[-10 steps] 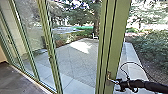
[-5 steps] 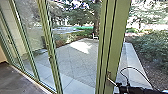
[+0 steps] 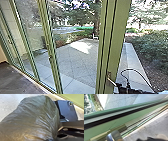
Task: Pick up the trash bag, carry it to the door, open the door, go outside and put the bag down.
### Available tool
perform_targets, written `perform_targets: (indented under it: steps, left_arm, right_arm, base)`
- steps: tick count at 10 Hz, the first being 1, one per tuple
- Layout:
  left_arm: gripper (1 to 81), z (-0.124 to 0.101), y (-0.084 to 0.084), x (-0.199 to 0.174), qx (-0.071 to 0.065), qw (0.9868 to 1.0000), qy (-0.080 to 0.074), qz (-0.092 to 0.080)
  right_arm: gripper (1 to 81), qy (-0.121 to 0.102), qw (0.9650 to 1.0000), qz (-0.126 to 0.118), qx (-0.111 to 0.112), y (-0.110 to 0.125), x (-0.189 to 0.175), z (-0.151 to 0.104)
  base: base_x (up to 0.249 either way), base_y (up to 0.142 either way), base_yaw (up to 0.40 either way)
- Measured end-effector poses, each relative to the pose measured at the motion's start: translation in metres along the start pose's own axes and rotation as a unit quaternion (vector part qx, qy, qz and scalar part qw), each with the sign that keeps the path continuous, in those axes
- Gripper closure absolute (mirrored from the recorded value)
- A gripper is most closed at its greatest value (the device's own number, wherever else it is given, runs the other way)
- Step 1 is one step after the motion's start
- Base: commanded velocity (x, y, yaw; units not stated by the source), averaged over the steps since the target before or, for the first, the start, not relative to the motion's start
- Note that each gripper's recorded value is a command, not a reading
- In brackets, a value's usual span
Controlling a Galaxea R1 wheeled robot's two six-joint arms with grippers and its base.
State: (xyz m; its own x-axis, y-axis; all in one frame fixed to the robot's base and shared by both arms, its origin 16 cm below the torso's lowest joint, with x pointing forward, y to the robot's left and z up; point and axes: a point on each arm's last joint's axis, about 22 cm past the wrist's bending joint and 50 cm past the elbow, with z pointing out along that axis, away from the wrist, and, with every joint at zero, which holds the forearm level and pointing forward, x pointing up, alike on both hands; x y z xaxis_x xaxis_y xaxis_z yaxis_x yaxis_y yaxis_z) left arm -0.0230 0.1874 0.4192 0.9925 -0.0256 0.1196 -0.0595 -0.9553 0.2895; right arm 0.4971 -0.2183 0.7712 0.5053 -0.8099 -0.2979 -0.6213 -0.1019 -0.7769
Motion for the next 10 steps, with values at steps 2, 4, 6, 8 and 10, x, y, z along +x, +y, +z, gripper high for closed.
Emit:
perform_targets:
  steps: [2,4,6,8,10]
  left_arm:
    - [81.1,0.0,0.0,-0.001,0.0,1.0,-0.001,0.0]
    - [81.1,0.0,0.0,-0.001,0.0,1.0,-0.001,0.0]
    - [81.1,0.0,0.0,-0.006,0.001,1.0,-0.006,-0.002]
    - [81.1,-0.001,0.002,-0.027,-0.001,0.9995,-0.029,-0.009]
    - [81.1,-0.001,0.006,-0.046,-0.002,0.9985,-0.052,-0.017]
  right_arm:
    - [1.0,0.002,0.9996,-0.002,0.028,0.001,-0.001,0.001]
    - [1.0,0.003,0.9989,-0.002,0.048,0.001,-0.002,0.0]
    - [1.0,0.001,0.999,-0.005,0.044,0.002,0.001,-0.001]
    - [1.0,-0.008,0.999,-0.013,0.042,0.007,0.003,0.006]
    - [1.0,-0.02,0.9991,-0.015,0.033,0.013,0.004,0.017]
  base:
    - [0.0,0.0,0.0]
    - [0.0,0.0,0.0]
    - [0.0,0.0,0.0]
    - [0.0,0.0,0.0]
    - [0.0,0.0,0.0]
